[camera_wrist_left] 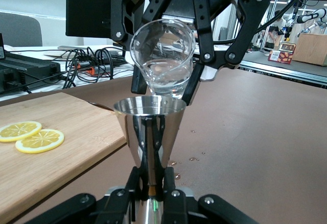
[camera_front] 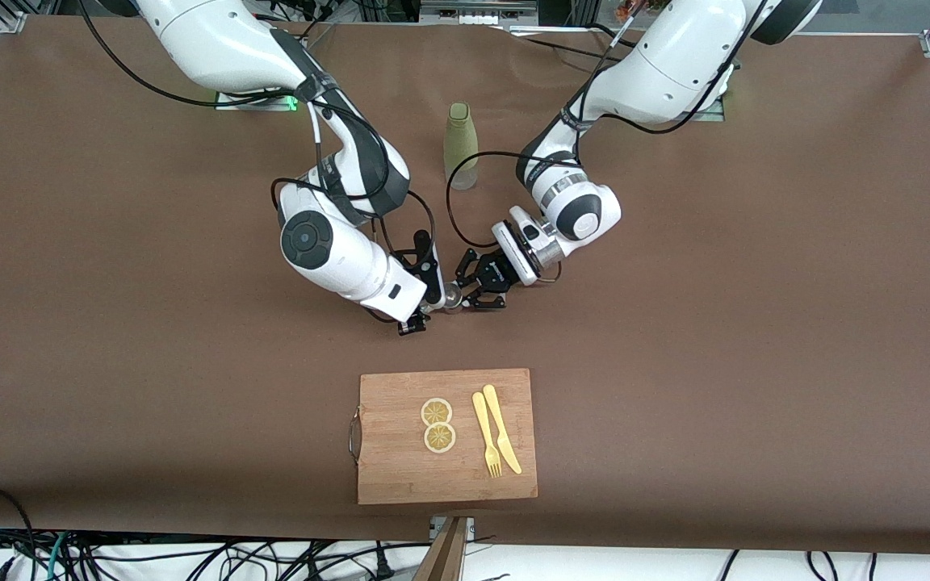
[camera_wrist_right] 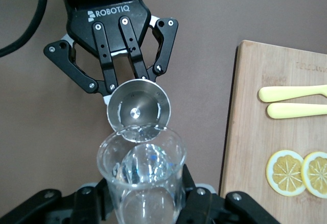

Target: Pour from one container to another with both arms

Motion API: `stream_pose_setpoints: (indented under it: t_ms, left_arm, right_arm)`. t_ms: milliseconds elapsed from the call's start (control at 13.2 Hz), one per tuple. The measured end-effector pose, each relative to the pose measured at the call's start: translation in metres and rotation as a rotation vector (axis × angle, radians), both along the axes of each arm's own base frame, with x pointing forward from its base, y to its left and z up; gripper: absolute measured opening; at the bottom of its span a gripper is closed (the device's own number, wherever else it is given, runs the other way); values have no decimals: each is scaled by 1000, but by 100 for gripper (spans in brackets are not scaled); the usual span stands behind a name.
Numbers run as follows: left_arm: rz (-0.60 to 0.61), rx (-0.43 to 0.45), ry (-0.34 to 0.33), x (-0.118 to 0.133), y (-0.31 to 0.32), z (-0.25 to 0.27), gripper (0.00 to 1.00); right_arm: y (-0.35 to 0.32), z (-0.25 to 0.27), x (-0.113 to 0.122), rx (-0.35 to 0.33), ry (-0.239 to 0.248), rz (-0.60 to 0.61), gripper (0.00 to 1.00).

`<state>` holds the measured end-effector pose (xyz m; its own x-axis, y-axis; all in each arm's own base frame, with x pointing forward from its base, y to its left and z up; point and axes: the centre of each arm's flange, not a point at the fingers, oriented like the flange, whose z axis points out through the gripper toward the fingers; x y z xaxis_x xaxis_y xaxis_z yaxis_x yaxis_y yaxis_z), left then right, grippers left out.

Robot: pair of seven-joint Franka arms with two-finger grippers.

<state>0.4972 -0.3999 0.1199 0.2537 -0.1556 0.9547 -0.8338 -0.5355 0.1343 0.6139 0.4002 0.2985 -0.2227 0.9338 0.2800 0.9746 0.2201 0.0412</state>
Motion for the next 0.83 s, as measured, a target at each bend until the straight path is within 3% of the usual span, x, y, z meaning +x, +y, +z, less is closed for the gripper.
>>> stream_pose_setpoints:
  t_ms: [830]
  left_arm:
    - [0, -1, -2, 1, -1, 1, 21]
  right_arm:
    - [12, 12, -3, -94, -90, 46, 48]
